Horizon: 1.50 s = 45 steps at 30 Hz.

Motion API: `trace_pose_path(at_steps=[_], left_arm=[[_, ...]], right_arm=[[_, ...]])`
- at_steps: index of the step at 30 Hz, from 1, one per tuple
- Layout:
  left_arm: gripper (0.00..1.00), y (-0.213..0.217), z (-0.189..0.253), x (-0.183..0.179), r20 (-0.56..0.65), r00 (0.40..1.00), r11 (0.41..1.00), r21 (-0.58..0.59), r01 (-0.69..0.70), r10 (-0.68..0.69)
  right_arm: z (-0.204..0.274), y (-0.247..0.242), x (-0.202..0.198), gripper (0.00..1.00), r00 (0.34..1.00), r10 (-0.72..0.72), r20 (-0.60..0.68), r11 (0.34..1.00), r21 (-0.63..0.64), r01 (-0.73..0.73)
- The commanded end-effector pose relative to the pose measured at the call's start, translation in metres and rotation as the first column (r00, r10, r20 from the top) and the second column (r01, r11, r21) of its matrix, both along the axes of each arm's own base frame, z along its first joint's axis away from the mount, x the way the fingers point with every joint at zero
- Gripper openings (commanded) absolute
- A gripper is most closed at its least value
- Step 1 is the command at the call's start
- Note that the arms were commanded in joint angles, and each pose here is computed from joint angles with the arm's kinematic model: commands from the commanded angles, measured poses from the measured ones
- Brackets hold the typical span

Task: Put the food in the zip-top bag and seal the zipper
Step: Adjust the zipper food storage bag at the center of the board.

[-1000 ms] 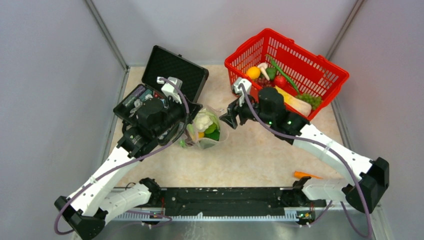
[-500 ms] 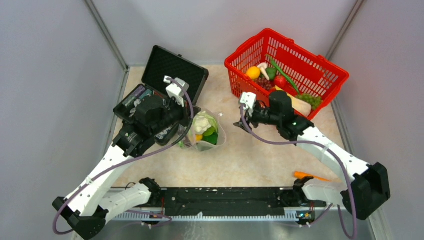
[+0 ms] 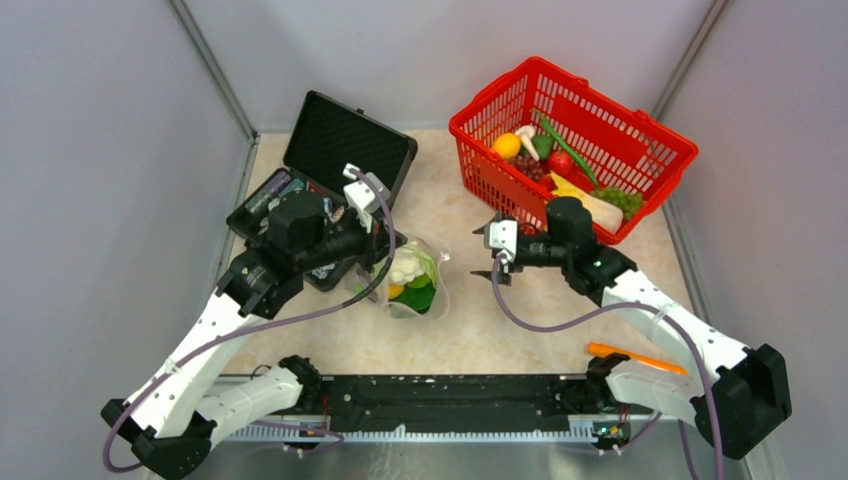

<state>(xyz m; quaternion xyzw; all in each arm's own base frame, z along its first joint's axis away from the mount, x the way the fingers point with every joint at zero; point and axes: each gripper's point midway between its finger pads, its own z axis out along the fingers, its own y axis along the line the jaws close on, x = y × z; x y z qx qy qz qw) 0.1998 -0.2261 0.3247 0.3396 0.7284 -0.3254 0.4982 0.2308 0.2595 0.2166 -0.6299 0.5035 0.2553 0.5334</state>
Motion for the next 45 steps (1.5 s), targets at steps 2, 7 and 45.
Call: trace_pose_path(at_steps=[2, 7, 45], left_arm=[[0.00, -0.013, 0.055, -0.026, 0.134, 0.977, 0.979, -0.090, 0.180, -0.168], [0.00, -0.018, 0.060, -0.027, 0.151, 0.970, 0.971, -0.112, 0.210, -0.193], [0.97, 0.002, 0.067, 0.005, 0.164, 0.985, 0.989, -0.143, -0.027, 0.051]], right_arm=[[0.037, 0.015, -0.020, 0.73, 0.979, 0.155, 0.135, 0.975, 0.136, -0.173], [0.053, 0.024, -0.042, 0.70, 0.955, 0.279, 0.105, 0.934, 0.203, -0.295], [0.088, 0.040, -0.005, 0.00, 0.995, 0.001, -0.096, 0.951, 0.306, 0.028]])
